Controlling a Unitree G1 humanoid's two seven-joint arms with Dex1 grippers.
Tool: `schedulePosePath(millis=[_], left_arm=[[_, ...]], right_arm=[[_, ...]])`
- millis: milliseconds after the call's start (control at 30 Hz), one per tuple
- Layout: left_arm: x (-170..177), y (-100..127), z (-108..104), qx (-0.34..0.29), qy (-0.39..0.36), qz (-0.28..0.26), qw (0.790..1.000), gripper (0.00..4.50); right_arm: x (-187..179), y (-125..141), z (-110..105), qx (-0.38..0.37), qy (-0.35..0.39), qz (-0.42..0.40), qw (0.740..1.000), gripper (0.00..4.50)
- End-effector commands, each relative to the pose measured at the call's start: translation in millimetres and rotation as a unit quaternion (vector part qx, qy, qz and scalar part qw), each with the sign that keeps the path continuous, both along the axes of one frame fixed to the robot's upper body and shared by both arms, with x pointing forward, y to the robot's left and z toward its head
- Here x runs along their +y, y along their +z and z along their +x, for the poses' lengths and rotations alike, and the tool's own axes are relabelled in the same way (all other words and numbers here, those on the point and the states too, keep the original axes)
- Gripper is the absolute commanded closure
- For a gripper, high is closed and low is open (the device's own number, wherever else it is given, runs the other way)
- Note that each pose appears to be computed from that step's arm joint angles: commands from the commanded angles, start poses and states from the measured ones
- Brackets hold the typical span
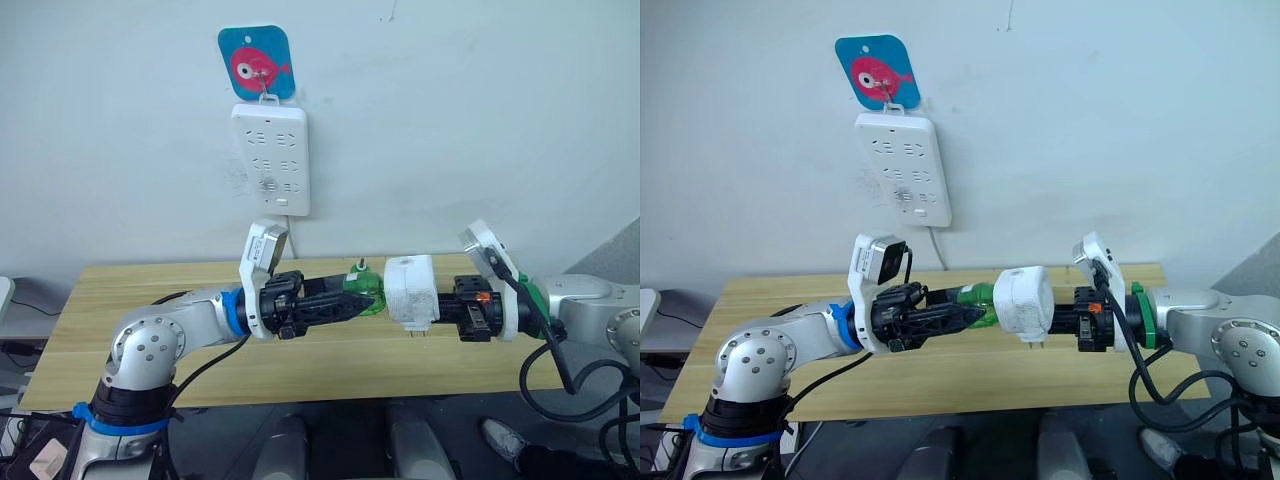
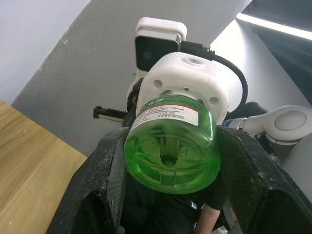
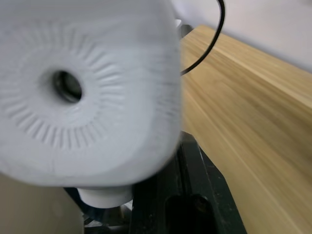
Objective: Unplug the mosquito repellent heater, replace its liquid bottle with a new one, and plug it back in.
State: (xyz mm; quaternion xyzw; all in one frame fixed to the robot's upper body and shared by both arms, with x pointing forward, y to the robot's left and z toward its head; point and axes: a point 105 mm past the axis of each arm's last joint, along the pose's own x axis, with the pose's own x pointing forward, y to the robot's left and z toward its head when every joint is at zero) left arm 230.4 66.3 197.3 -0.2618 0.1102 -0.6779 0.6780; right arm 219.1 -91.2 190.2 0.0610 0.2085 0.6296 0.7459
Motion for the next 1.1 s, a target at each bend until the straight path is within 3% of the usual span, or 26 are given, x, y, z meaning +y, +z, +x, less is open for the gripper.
schedulePosePath(millis=[33,233,400,600,900,1100], left_arm=[[3,3,10,-0.020,0.038,-0.005,0.999,2.09],[1,-6,15,-0.044,0.051,0.021,0.997,2.09],[-3,-17,0,-0.058,0.011,0.046,0.997,2.09],[-4,-14,-12,-0.054,-0.023,0.036,0.998,2.09],[2,-2,-12,-0.020,-0.023,-0.003,1.000,2.09],[2,-3,-11,-0.012,-0.023,0.002,1.000,2.13]], right_arm=[[5,20,-14,-0.018,0.031,0.018,0.999,4.50],[10,43,-22,-0.013,0.045,0.043,0.998,4.50],[16,58,-5,-0.020,0.014,0.074,0.997,4.50],[15,51,24,-0.044,-0.035,0.060,0.997,4.50],[4,35,37,-0.032,-0.059,0.047,0.997,4.50],[2,37,38,-0.029,-0.067,0.059,0.996,4.50]])
